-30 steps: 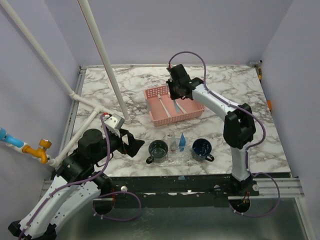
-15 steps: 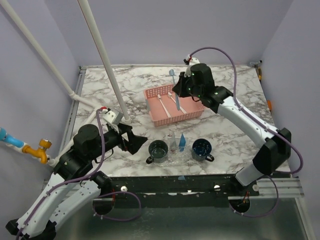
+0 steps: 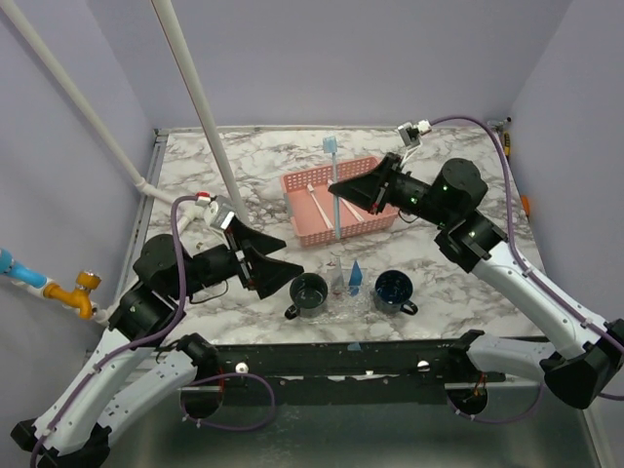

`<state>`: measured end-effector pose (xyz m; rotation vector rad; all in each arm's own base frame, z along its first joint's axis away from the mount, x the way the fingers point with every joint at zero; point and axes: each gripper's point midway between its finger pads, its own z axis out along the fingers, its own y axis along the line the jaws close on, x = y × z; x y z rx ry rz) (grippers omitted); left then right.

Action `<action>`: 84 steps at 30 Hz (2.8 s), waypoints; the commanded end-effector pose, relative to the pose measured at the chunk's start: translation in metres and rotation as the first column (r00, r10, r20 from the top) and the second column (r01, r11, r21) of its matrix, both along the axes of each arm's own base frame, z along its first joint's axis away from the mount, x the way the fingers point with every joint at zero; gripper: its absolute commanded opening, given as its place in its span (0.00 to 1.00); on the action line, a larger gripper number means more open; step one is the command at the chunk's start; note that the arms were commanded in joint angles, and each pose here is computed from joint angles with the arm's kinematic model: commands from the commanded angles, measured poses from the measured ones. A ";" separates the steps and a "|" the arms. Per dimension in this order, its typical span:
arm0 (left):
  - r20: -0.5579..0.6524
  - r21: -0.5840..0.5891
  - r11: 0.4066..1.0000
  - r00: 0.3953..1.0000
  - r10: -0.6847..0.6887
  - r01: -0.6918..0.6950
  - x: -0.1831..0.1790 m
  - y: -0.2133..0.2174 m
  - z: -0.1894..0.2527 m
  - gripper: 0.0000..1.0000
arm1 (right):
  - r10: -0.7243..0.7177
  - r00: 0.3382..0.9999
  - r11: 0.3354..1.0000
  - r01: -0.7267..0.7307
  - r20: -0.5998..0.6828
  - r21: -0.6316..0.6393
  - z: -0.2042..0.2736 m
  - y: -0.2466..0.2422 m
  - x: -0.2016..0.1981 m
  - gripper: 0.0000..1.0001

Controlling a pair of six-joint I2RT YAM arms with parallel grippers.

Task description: Prepare toiletry sets of a toothbrush and toothpaste on the tray

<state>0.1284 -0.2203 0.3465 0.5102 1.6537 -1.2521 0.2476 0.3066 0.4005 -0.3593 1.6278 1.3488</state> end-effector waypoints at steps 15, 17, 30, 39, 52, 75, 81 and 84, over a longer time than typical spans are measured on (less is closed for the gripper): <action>0.009 -0.261 0.940 0.974 -0.226 0.220 -0.027 -0.022 0.064 0.99 | 0.352 0.932 0.885 -0.360 0.081 0.296 0.067 0.048 -0.106 0.00; 0.011 -0.270 0.934 0.971 -0.238 0.232 -0.030 -0.022 0.067 0.99 | 0.369 0.925 0.874 -0.380 0.093 0.304 0.071 0.053 -0.111 0.01; 0.023 -0.282 0.912 0.953 -0.303 0.297 -0.046 -0.019 0.074 0.68 | 0.330 0.938 0.886 -0.347 0.108 0.308 0.079 0.073 -0.107 0.01; 0.036 -0.280 0.909 0.949 -0.312 0.309 -0.050 -0.018 0.077 0.37 | 0.289 0.952 0.901 -0.307 0.106 0.308 0.078 0.074 -0.105 0.01; 0.025 -0.262 0.922 0.957 -0.289 0.285 -0.046 -0.018 0.073 0.00 | 0.256 0.962 0.925 -0.273 0.098 0.265 0.071 0.070 -0.104 0.04; -0.109 -0.018 0.889 0.883 -0.457 0.458 -0.098 0.002 0.002 0.00 | 0.488 0.871 0.853 -0.461 0.060 -0.245 0.017 0.048 -0.148 0.71; -0.139 0.004 0.840 0.832 -0.537 0.543 -0.121 0.011 -0.011 0.00 | 0.525 0.849 0.820 -0.486 0.060 -0.302 0.019 0.038 -0.156 0.74; -0.163 0.008 0.818 0.808 -0.567 0.576 -0.129 0.014 -0.019 0.00 | 0.567 0.822 0.793 -0.527 0.055 -0.305 0.021 0.037 -0.164 0.75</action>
